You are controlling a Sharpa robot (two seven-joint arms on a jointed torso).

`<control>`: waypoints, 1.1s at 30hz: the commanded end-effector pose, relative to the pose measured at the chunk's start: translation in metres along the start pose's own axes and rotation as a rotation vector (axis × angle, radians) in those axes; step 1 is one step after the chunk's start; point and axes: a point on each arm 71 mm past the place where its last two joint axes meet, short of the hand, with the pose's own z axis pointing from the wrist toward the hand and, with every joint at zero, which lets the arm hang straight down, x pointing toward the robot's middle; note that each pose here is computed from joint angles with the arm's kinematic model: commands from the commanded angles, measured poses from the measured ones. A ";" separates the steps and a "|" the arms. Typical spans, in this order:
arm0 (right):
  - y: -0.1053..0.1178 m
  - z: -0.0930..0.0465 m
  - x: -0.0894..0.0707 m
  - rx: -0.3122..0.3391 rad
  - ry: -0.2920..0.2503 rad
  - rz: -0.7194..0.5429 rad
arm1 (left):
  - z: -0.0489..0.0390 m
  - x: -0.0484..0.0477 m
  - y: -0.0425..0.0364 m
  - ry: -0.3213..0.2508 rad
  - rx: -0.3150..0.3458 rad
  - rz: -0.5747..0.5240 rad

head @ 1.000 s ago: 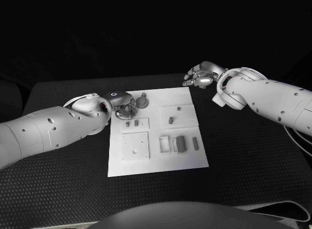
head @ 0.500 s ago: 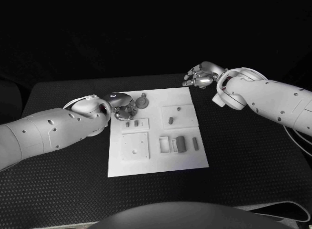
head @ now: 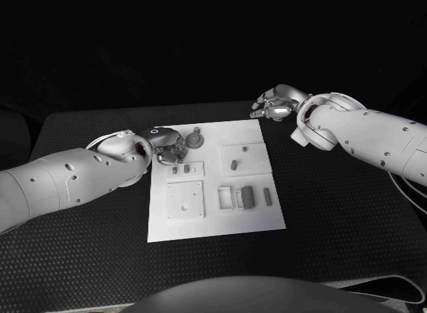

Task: Assemble the parts on the task board

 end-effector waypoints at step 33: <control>-0.003 -0.009 -0.006 -0.116 -0.050 -0.124 | -0.0366 -0.0377 0.0709 -0.205 -0.168 -0.171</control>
